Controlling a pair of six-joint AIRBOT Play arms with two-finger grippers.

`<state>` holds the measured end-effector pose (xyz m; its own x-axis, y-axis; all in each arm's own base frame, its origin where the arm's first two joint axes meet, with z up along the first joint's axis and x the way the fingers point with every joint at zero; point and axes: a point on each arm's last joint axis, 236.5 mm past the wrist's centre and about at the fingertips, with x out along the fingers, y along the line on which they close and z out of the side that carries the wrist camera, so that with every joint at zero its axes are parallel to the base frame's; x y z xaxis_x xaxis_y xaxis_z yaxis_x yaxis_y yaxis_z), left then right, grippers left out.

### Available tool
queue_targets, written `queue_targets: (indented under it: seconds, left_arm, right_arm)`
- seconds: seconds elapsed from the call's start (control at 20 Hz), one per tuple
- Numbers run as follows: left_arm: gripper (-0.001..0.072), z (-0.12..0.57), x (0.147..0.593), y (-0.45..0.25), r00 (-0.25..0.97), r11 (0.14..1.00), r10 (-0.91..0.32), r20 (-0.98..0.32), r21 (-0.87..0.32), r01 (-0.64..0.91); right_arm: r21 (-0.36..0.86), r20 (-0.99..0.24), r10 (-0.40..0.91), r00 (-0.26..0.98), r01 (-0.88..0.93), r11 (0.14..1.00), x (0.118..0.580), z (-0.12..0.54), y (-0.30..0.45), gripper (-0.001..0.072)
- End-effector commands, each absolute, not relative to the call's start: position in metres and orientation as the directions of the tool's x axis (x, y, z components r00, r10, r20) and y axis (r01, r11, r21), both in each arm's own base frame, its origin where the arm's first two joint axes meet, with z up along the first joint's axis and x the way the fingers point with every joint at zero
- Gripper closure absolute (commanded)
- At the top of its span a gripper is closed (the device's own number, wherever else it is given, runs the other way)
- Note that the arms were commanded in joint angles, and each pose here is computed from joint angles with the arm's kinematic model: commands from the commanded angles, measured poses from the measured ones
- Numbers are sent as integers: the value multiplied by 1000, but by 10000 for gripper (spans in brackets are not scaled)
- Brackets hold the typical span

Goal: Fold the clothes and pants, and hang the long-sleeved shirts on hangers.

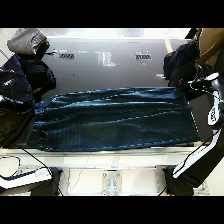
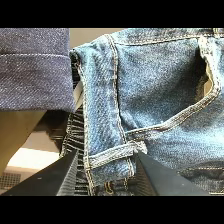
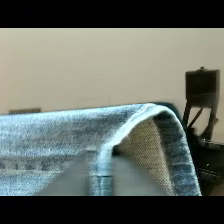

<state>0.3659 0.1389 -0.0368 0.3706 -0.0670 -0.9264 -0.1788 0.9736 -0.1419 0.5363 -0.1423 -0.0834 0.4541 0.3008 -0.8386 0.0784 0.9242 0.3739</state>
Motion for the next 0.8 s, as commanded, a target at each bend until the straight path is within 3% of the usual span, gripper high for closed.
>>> queue_targets:
  seconds: [0.0, 0.25, 0.6, 0.65, 0.7, 0.75]
  left_arm:
    - [307, -37, 366, 139, 372, 969, -69, -926, -151, -196]
    - [307, -37, 366, 139, 372, 969, -68, -926, -150, -197]
    - [308, -37, 366, 139, 372, 969, -68, -926, -151, -197]
    - [307, -37, 366, 139, 372, 969, -69, -926, -151, -197]
    - [307, -37, 366, 139, 372, 969, -69, -926, -151, -197]
    - [306, -37, 366, 139, 372, 969, -69, -926, -151, -196]
  right_arm:
    - [368, -842, 303, 447, 65, 928, 537, -77, -143, 676]
    - [298, -759, 123, 639, 174, 938, 588, -17, -188, 678]
    - [375, -810, 153, 566, 298, 878, 588, -85, -180, 672]
    - [378, -807, 152, 571, 301, 876, 592, -92, -178, 536]
    - [378, -794, 141, 591, 300, 876, 599, -93, -176, 270]
    - [389, -777, 141, 614, 292, 874, 606, -85, -174, 242]
